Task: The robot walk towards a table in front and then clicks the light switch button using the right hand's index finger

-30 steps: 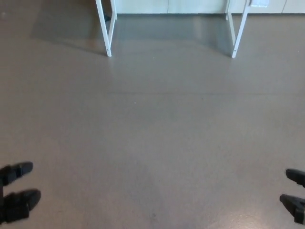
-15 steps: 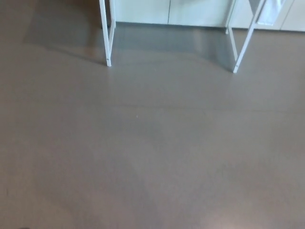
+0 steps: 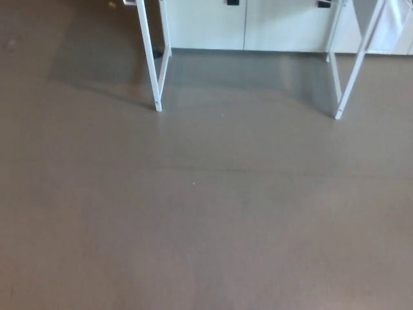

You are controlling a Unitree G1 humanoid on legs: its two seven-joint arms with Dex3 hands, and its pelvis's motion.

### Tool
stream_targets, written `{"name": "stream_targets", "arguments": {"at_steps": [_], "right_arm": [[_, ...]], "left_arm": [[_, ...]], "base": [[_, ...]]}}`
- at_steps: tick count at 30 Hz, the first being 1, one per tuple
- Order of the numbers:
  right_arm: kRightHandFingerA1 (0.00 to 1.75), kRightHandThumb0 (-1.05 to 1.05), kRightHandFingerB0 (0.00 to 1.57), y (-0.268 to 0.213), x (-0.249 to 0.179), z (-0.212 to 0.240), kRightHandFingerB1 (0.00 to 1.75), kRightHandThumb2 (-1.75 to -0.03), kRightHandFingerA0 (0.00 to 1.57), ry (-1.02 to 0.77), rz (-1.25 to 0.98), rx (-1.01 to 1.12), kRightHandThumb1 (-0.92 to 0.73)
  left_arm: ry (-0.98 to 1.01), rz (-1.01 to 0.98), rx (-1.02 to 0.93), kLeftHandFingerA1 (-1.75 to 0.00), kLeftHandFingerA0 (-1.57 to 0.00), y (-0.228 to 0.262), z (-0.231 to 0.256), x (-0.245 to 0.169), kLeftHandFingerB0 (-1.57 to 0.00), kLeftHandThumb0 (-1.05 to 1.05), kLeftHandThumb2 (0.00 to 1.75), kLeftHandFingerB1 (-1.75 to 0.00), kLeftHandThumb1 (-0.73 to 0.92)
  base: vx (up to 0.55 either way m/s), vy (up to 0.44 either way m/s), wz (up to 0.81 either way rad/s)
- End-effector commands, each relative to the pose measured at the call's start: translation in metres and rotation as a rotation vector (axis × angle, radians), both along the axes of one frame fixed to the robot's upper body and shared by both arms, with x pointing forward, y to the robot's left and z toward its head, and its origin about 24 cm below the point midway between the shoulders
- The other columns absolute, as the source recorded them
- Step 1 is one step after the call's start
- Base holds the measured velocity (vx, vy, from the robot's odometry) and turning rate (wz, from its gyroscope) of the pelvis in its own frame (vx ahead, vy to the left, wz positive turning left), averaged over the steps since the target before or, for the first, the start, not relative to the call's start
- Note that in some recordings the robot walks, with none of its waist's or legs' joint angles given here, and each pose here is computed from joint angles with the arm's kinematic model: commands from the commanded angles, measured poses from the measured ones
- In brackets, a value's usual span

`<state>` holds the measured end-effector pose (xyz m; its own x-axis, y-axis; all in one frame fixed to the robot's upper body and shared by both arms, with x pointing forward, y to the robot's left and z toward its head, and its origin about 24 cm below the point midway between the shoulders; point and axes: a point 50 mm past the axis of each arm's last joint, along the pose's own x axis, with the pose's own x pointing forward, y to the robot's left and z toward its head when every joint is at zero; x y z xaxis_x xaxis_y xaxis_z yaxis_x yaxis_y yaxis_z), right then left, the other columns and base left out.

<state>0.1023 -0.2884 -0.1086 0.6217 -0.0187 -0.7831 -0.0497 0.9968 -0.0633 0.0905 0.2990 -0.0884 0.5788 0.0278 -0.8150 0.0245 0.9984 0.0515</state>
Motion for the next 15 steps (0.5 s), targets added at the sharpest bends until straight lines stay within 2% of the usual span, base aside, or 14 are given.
{"name": "stream_targets", "arguments": {"at_steps": [1,8,11,15], "right_arm": [[0.57,-0.16,0.15,-0.0017,-0.0001,0.0005,0.49,-0.9,0.32,-0.012,0.009,-0.013,-0.48],[0.57,-0.18,0.15,-0.0008,0.0028,0.0022,0.49,-0.9,0.32,-0.022,0.054,-0.034,-0.48],[0.57,-0.17,0.15,-0.0009,0.0022,0.0015,0.48,-0.89,0.32,-0.017,0.048,-0.035,-0.48],[0.57,-0.19,0.16,-0.0003,0.0069,0.0036,0.49,-0.89,0.32,-0.031,0.054,-0.037,-0.48]], "left_arm": [[-0.017,-0.014,0.028,-0.55,-0.26,0.0041,0.0033,0.001,-0.12,-0.07,0.93,-0.47,0.53],[-0.014,-0.017,0.029,-0.54,-0.25,0.0051,0.0029,0.001,-0.12,-0.07,0.92,-0.48,0.52],[-0.017,-0.054,0.079,-0.56,-0.3,0.0038,0.003,0.0012,-0.16,-0.07,0.9,-0.49,0.49],[-0.036,-0.094,0.134,-0.55,-0.28,0.0005,0.0025,0.0052,-0.17,-0.03,0.9,-0.49,0.49]], "base": [[0.28,0.03,-0.06],[0.33,0.151,-0.17],[0.38,0.247,-0.49],[0.33,0.099,0.03]]}}
